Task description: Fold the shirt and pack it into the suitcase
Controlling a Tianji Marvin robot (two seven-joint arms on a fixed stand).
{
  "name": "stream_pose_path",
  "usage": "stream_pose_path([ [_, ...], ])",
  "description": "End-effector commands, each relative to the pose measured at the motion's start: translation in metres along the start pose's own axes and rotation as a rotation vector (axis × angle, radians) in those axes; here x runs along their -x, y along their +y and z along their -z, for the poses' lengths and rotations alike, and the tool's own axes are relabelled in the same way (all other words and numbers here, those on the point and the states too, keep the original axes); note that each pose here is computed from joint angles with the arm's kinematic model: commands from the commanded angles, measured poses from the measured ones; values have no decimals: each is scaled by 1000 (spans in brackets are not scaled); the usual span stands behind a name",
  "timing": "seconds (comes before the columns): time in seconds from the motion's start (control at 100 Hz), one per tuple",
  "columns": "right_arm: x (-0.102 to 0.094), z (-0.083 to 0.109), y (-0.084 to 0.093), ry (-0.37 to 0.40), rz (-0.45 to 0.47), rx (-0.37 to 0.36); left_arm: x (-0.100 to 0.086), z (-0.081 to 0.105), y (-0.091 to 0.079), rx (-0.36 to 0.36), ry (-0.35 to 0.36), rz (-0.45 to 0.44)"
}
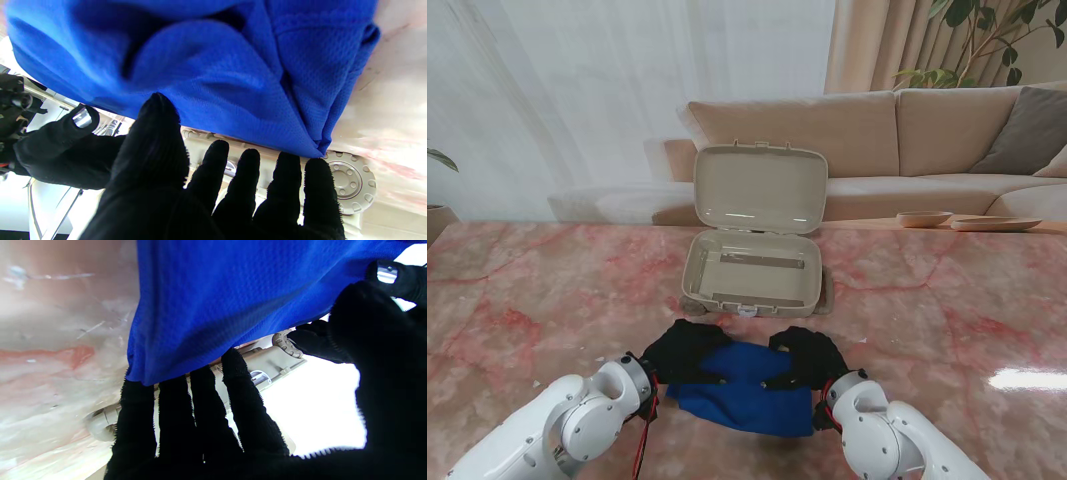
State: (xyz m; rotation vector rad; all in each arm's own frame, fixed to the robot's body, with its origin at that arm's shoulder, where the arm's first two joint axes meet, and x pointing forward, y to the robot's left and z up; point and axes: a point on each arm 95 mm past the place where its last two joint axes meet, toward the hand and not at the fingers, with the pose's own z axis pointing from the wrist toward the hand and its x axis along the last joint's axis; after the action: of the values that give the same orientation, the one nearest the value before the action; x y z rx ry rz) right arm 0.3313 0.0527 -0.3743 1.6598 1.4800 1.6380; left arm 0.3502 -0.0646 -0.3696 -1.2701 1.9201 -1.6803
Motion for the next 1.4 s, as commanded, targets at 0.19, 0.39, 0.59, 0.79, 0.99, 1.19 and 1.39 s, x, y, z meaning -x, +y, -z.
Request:
stream_pose_path([
  [0.19,5,-2,-9,-18,-1,-45,3,0,8,34,-5,-25],
  [0.39,7,-4,-11,-17,11,-56,3,0,8,31,-11,-24],
  [0.59,6,-4,-9,-17,25,-53,3,0,4,-6,-25,-39],
  [0.79,7,-6,-8,-21,46,-72,5,0,5,14,-30,-34],
  [0.99,8,-10,-8,-23,65,-92,8,-2,8,45,-24,-28],
  [1.19,11,-14,-9,-25,85,-106,11,-2,10,73,-24,-33],
  [1.39,14,-17,-11,-26,116,-117,15,-4,15,87,-22,-18],
])
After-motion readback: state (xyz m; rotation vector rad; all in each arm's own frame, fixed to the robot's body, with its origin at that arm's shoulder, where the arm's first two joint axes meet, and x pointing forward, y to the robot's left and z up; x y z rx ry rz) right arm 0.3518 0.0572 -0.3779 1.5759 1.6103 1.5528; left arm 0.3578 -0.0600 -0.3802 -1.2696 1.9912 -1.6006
